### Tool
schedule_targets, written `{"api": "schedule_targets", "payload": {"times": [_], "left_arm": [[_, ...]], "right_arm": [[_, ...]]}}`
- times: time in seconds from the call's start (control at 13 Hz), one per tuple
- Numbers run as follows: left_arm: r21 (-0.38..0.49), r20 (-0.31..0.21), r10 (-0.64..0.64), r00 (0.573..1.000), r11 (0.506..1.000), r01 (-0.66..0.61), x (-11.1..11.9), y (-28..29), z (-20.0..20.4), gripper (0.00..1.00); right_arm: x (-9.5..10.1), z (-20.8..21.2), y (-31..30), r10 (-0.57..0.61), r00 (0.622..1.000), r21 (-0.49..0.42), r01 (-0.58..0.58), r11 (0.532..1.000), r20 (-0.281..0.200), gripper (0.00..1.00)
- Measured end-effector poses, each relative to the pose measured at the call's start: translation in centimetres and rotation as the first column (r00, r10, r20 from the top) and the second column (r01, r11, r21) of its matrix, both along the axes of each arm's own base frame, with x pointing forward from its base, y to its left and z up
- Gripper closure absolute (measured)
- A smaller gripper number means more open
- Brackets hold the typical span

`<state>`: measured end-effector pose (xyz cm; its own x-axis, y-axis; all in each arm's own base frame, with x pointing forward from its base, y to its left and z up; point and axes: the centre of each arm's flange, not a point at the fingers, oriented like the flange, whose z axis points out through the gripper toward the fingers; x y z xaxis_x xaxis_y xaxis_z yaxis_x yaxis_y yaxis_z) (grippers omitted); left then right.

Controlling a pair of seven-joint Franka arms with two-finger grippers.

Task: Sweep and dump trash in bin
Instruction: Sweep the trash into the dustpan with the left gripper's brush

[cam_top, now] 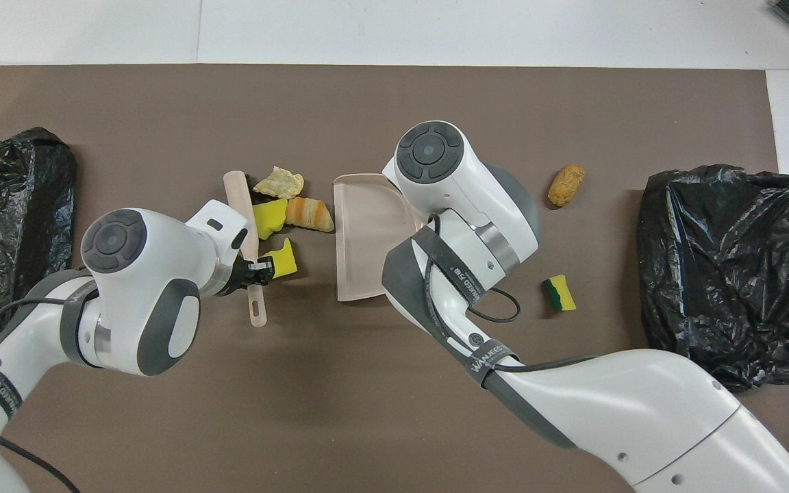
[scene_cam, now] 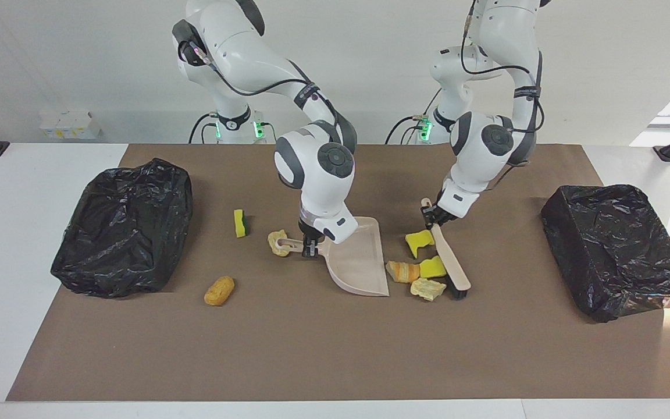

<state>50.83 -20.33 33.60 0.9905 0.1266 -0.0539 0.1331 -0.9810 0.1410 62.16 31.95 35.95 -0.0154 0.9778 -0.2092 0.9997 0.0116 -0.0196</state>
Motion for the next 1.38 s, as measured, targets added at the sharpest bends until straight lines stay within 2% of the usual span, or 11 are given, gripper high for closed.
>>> {"api": "schedule_targets", "payload": {"times": [0.38, 0.46, 0.62, 0.85, 1.0, 1.15, 1.38], "left_arm": [[-0.043, 0.006, -0.177, 0.984, 0.983, 0.177, -5.4, -11.2, 1.0, 0.73], [-0.051, 0.017, -0.182, 0.983, 0.982, 0.182, -5.6, -12.4, 1.8, 0.73], [-0.059, 0.028, -0.165, 0.986, 0.984, 0.167, -4.6, -12.4, 3.6, 0.73], [-0.039, -0.013, -0.124, 0.992, 0.992, 0.123, -2.4, -9.5, 7.1, 0.73], [-0.013, -0.018, -0.081, 0.997, 0.997, 0.081, -0.3, -5.9, 8.5, 0.73], [-0.001, -0.011, -0.066, 0.998, 0.998, 0.066, 1.7, -1.6, 8.4, 0.73], [-0.014, 0.006, -0.116, 0.993, 0.993, 0.116, 4.3, 4.1, 6.8, 0.73]], "right_arm": [[0.1, 0.0, -0.2, -0.004, 1.0, 0.004, 0.004, 1.0, 0.001, 0.69], [0.1, -0.1, -0.2, -0.004, 1.0, 0.005, 0.004, 1.0, 0.001, 0.69], [0.2, -0.1, -0.3, -0.004, 1.0, 0.005, 0.004, 1.0, 0.001, 0.69], [0.3, -0.1, -0.5, -0.002, 1.0, 0.006, 0.002, 1.0, 0.0, 0.69], [0.5, -0.1, -0.8, -0.001, 1.0, 0.006, 0.001, 1.0, -0.001, 0.69], [0.5, -0.1, -1.0, 0.001, 1.0, 0.006, -0.001, 1.0, -0.001, 0.69], [0.5, -0.1, -1.0, 0.001, 1.0, 0.006, -0.001, 1.0, -0.002, 0.69]]}}
